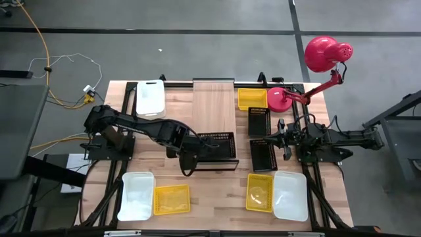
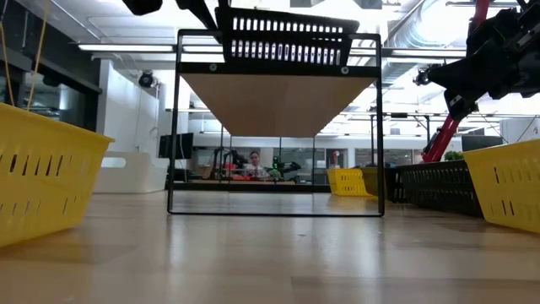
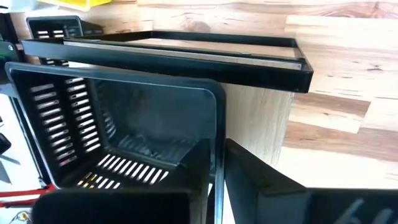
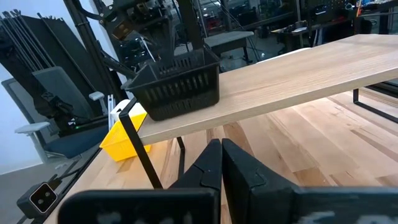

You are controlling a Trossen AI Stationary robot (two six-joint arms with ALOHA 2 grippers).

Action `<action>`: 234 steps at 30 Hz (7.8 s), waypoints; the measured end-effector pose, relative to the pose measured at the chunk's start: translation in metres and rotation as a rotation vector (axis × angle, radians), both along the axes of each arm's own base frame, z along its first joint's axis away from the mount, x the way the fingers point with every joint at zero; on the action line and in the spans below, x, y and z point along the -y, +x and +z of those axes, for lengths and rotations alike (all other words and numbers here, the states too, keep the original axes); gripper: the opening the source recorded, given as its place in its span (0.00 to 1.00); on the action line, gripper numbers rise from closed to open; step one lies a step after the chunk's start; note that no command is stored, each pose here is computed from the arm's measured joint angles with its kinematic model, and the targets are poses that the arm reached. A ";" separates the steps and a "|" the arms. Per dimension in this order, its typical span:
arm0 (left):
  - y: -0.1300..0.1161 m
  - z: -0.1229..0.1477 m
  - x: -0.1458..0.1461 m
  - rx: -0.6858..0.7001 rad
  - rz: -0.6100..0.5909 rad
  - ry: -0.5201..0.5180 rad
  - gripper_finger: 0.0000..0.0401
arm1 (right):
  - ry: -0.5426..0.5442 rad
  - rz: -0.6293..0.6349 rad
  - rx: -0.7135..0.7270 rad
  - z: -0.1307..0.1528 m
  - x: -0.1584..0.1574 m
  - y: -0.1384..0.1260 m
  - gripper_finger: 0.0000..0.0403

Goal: Stack baskets on shelf by color
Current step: Put the top left black bin on the shelf

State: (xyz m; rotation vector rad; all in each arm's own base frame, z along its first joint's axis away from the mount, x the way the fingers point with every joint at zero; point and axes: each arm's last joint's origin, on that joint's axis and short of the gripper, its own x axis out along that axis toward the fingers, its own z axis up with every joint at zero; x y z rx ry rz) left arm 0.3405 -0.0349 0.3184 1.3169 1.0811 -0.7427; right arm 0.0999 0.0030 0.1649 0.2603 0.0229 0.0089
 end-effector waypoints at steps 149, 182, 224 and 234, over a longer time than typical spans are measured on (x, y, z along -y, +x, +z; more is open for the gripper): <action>-0.172 -0.020 -0.019 1.482 1.127 -1.316 0.39 | -0.163 -0.128 -1.147 0.089 0.001 0.101 0.40; -0.198 -0.073 -0.012 0.600 2.348 -1.310 0.39 | 0.053 -0.295 -0.946 0.116 0.003 0.078 0.40; -0.150 -0.159 -0.003 0.770 2.726 -1.017 0.19 | 0.042 -0.300 -0.946 0.116 0.003 0.078 0.40; -0.158 -0.150 -0.006 0.837 2.671 -1.031 0.00 | 0.043 -0.300 -0.945 0.116 0.003 0.078 0.40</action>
